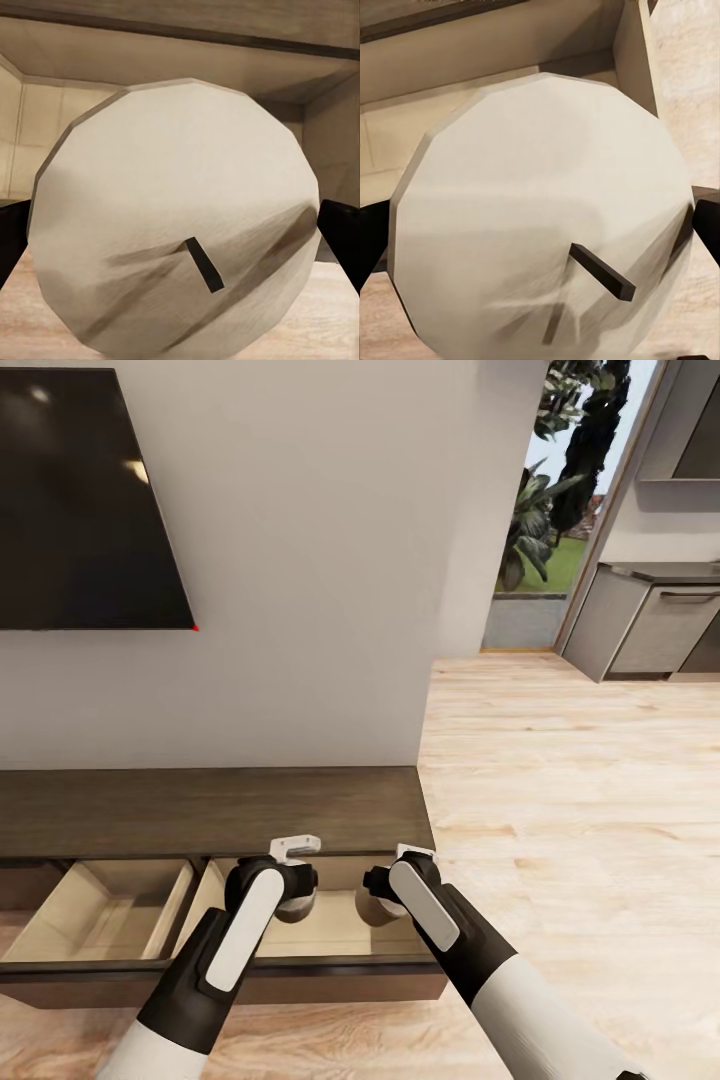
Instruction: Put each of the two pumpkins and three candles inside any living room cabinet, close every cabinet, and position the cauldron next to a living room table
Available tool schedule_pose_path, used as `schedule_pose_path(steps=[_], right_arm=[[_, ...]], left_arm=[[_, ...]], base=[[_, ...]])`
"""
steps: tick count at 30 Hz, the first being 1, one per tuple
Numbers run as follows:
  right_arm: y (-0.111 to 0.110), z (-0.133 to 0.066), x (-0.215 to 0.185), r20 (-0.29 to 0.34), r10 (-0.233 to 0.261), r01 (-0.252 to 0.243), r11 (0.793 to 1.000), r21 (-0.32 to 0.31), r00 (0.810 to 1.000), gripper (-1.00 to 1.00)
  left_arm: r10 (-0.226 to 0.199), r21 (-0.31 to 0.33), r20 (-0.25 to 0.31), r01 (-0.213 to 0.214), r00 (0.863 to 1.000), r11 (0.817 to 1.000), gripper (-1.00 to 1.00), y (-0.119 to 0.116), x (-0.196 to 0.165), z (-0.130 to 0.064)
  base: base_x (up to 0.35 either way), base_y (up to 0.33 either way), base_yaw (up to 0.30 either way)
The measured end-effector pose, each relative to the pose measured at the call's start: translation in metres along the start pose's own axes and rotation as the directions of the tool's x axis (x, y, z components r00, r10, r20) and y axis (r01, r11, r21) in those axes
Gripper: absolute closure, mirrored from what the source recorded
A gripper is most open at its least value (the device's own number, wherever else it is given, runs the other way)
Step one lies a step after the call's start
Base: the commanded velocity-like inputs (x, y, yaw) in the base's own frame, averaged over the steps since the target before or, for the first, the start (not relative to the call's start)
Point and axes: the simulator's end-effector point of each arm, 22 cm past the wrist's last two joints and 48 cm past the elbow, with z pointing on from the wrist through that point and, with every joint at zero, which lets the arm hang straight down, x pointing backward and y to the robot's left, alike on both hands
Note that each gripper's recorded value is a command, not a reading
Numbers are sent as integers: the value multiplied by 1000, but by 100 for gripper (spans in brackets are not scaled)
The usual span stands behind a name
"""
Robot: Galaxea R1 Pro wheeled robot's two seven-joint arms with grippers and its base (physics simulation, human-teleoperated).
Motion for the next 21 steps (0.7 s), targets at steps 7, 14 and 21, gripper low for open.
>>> schedule_pose_path(steps=[7, 14, 21], right_arm=[[4, -1, -1, 4, -5, 5, 1000, -12, 1000, 100], [12, -3, 3, 11, -40, 40, 999, -20, 999, 100], [12, -4, 2, 13, -42, 43, 999, -21, 999, 100]], left_arm=[[0, 4, 2, 0, 1000, 1000, 100, -1, 0, -1], [2, 14, 6, -2, 1000, 1000, 100, -3, -2, -2], [7, 26, 6, -7, 1000, 1000, 100, -7, -1, -2]], base=[[0, 0, 0], [20, 0, 0], [126, -2, 0]])
